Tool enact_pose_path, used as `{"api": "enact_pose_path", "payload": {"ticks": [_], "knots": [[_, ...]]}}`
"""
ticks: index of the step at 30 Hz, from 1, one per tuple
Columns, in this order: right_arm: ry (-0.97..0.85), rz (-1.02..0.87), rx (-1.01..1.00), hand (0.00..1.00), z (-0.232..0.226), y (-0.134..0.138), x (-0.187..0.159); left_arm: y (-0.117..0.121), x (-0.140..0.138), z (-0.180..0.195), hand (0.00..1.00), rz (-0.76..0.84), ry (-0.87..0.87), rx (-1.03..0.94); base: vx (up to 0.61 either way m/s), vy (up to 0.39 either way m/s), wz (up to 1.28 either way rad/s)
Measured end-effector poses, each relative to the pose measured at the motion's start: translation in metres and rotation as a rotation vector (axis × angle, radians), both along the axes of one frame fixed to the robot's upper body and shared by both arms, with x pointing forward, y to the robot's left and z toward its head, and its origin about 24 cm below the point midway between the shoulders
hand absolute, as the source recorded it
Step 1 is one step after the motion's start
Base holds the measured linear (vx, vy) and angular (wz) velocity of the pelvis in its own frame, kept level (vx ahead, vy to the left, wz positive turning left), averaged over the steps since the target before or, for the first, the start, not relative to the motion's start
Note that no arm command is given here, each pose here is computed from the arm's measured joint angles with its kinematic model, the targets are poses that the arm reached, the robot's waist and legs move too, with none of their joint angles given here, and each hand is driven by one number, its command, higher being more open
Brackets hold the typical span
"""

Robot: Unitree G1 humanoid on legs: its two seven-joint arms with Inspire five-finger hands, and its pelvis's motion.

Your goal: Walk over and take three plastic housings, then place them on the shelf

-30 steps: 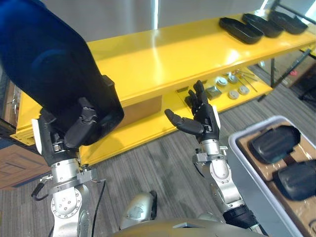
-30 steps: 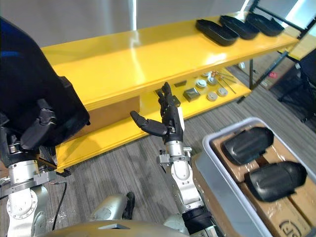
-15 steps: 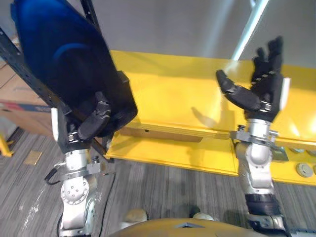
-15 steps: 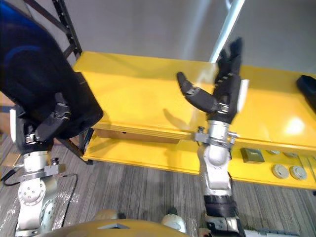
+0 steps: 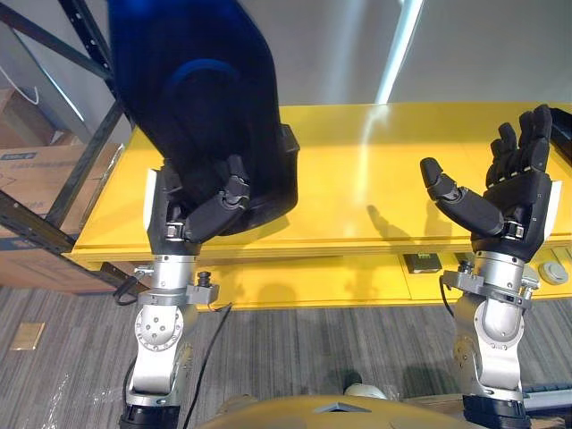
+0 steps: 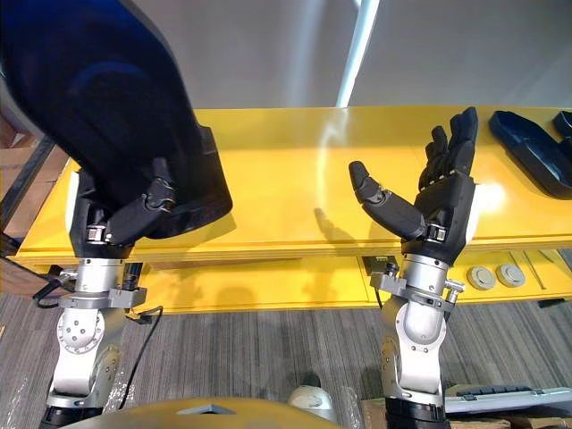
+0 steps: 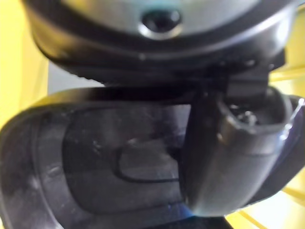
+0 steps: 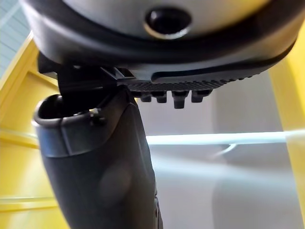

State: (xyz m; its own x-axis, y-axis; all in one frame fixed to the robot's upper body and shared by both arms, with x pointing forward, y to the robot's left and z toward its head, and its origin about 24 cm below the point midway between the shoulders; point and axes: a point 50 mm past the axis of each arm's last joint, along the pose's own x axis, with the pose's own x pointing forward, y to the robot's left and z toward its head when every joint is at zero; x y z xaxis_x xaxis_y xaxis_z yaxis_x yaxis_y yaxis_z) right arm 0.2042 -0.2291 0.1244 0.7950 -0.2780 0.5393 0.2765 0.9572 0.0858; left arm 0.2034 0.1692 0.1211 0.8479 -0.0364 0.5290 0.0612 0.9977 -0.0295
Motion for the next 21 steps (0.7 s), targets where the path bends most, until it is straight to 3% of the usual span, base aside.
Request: {"api": "enact_pose_path", "payload": {"ticks": [7, 12, 21], "knots": [[-0.014, -0.029, 0.045, 1.0, 0.004, -0.016, -0.002, -0.007, 0.002, -0.002, 0.0, -0.012, 0.019, -0.015, 0.0, 0.022, -0.93], [0.014, 0.024, 0.062, 1.0, -0.003, -0.003, -0.001, -0.013, 0.007, -0.004, 0.0, -0.047, 0.06, -0.005, 0.08, 0.112, -0.76], [0.051, 0.044, 0.063, 1.0, -0.008, 0.005, 0.001, -0.023, 0.023, -0.006, 0.0, -0.065, 0.164, 0.012, 0.04, -0.021, -0.02]]}}
